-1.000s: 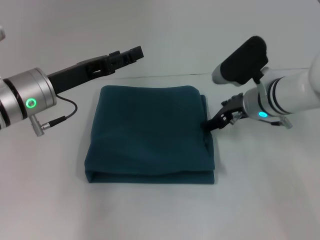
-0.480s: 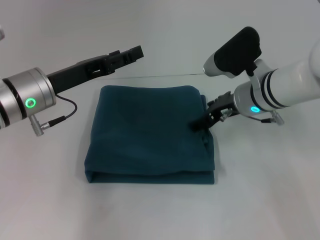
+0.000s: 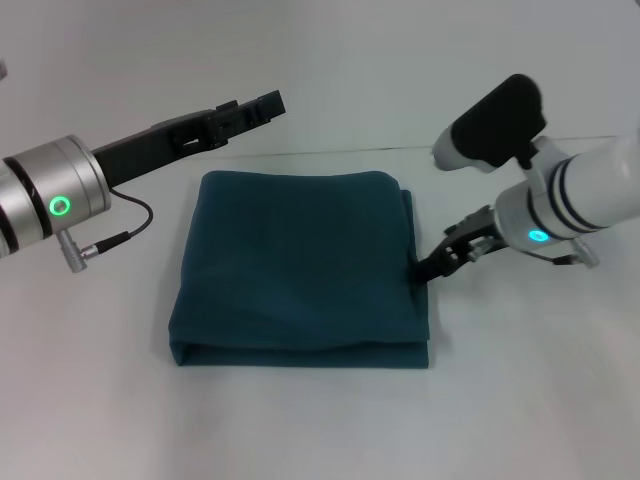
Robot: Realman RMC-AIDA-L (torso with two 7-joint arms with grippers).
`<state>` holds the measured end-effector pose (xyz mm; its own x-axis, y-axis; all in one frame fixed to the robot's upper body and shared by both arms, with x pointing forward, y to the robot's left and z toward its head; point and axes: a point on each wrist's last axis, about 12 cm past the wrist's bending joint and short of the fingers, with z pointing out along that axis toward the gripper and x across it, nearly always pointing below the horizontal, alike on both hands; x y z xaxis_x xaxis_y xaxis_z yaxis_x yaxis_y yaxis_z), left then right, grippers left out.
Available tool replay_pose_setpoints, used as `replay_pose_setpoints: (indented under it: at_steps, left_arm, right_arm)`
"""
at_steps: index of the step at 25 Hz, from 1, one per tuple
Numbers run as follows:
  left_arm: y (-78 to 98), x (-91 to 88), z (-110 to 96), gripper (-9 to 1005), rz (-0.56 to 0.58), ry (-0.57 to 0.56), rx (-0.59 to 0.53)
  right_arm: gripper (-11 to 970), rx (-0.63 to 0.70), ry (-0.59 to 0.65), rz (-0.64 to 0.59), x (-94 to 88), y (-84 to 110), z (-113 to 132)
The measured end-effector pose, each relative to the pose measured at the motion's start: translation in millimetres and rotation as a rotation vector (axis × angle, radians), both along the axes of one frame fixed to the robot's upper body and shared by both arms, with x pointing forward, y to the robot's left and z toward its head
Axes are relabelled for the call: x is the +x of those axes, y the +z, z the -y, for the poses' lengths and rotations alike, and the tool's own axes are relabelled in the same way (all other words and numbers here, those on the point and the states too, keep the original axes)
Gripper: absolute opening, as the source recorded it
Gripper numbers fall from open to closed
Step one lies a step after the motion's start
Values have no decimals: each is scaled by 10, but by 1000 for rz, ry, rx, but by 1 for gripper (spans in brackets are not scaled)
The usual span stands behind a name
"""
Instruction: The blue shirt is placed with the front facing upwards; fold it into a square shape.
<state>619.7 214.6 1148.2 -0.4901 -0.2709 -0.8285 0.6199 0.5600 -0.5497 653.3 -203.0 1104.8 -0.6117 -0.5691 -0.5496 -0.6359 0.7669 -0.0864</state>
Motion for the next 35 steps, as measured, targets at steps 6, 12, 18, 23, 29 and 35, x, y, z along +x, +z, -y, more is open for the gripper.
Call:
replay_pose_setpoints:
  at_steps: [6,12,18,23,29,35]
  left_arm:
    - [2,-1,-5,838,1,2,0]
    - [15,7,-41,838,5,15,-5]
    - [26,14,-88,838,8,30,-11]
    - [26,13,-94,837,7,31,-12]
    - [26,7,-94,837,6,27,-14]
    - [35,7,-93,838,8,26,-17]
  right_arm:
    - [911,10,-30,51,-5,146,87]
    - [911,113,20,21,-74,274,-50]
    - [911,145,86,-59,-193,237,-162]
    - [911,153,97,-114,-269,196,-136]
    - [911,137,87,-139,-332,149,-38]
    - [911,107,89,-162,-365,105,-4]
